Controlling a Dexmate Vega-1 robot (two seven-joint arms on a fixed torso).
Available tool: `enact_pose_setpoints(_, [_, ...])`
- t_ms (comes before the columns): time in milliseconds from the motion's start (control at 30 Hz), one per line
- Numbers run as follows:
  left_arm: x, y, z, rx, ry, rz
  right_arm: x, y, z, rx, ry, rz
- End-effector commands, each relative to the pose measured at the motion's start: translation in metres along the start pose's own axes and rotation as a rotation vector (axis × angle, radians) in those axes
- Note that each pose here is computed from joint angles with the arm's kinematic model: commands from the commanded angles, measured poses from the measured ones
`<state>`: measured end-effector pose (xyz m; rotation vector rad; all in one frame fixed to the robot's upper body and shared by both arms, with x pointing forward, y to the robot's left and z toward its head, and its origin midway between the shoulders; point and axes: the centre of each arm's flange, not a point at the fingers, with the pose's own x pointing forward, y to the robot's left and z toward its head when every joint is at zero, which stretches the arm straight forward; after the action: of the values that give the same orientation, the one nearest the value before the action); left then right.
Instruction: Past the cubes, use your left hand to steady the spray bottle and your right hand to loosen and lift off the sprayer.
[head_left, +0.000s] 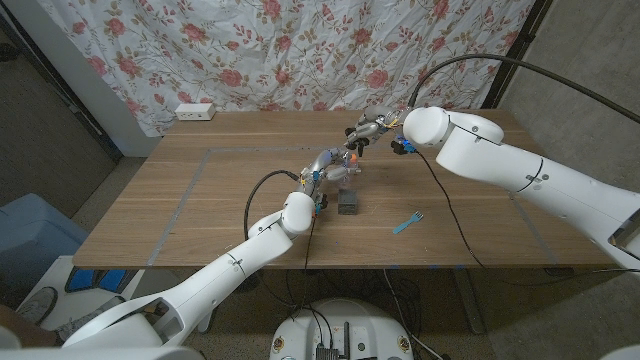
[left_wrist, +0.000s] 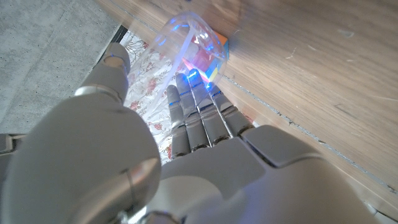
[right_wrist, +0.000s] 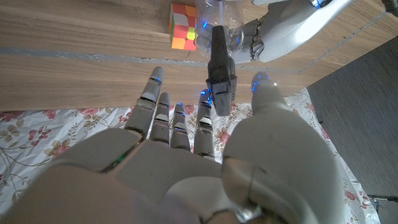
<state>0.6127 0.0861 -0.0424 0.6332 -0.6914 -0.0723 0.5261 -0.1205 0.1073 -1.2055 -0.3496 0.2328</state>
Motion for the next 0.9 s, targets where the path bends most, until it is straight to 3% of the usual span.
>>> enact_pose_setpoints(33, [-0.0005,0.0001,0.0002,-0.002,-0.002,0.001,0.0052,0.0033,-0.0018,-0.011,0.018,0.007])
enact_pose_setpoints(900, [-0.0018,-0.0001,0.0014,-0.004,0.000,-0.003,0.0095,0.0068,-0.0062,-0.012,0.043,0.006])
